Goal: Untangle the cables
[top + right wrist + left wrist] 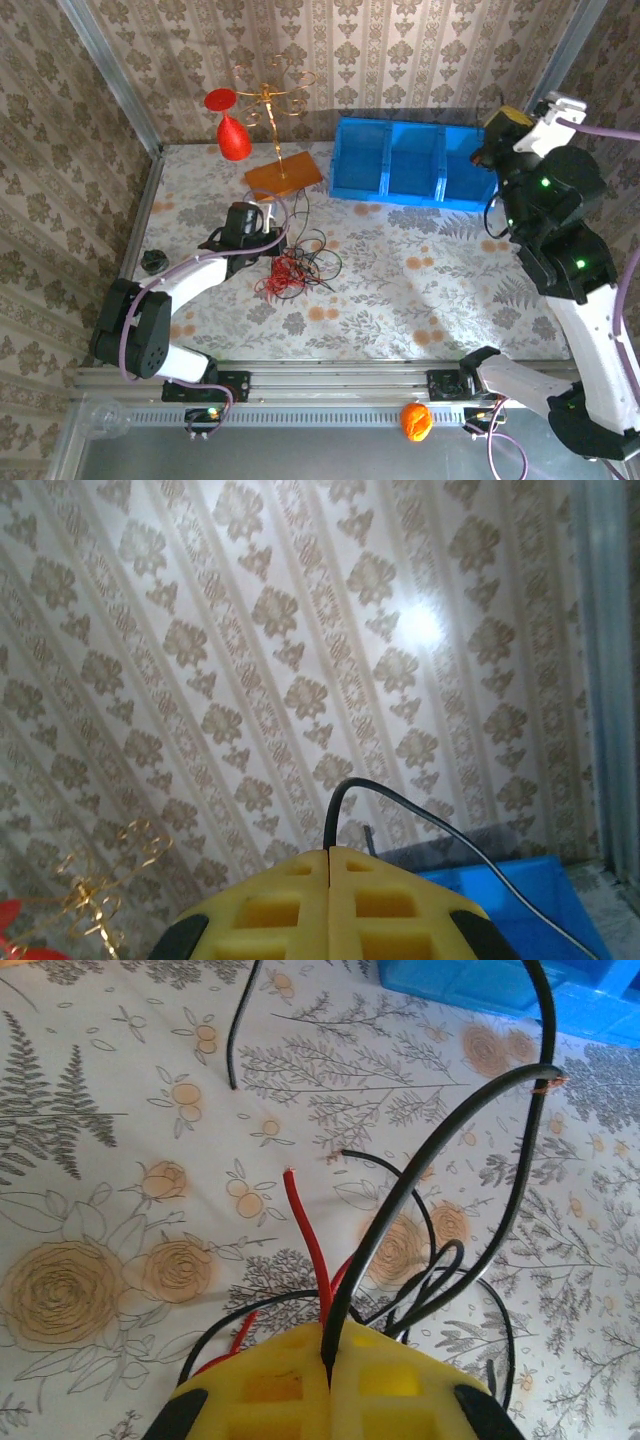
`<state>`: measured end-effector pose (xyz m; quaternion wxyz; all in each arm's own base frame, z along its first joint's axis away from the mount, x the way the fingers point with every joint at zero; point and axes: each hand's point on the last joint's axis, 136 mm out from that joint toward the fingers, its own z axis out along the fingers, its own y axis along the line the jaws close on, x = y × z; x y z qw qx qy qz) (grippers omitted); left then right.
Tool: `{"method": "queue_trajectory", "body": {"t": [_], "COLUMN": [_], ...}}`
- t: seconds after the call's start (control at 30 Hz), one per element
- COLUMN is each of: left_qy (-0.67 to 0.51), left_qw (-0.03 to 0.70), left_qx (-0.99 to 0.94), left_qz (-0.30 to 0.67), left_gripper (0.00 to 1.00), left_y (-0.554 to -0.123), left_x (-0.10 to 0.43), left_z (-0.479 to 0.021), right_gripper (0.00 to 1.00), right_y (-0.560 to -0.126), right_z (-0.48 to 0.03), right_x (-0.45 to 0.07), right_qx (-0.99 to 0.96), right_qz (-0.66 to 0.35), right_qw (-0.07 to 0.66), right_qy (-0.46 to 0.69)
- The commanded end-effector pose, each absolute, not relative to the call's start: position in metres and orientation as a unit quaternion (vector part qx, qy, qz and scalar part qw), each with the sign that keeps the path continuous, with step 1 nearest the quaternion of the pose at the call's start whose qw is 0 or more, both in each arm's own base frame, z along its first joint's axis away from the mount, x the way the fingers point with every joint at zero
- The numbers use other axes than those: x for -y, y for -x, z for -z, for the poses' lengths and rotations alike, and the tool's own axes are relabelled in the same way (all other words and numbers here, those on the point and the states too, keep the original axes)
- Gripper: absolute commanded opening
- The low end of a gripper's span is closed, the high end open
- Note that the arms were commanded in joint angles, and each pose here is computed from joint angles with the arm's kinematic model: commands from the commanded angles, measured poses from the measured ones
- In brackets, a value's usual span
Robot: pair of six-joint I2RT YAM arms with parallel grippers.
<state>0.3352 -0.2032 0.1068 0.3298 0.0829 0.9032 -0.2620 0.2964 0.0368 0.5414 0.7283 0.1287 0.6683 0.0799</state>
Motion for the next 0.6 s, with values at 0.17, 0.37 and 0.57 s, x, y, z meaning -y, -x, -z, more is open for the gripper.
{"method": "queue_trajectory", "body": {"t": [0.17, 0.37, 0.57], "left_qy": [-0.163, -0.173, -0.170], "left_qw": [0.300, 0.296, 0.300], "left_qx": [-0.894, -0.893, -0.891], "left_qz": [0.289, 0.291, 0.295], "left_gripper": [0.00, 0.15, 0.51], "left_y": [-0.304, -0.289, -0.283], "left_x": [0.246, 0.252, 0.252], "left_z": [-0.110, -0.112, -0.122], "right_gripper": [0.00, 0.00, 0.00], "right_y": [-0.326, -0.356, -0.400], "right_z": [-0.538, -0.534, -0.536], "right_x": [-0.068, -0.095, -0.126], "right_qx": [-0.693, -0.702, -0.699], "right_qz": [-0.119, -0.143, -0.180], "right_qw": [0.705, 0.694, 0.689], "right_qy": [-0.093, -0.074, -0.068]}}
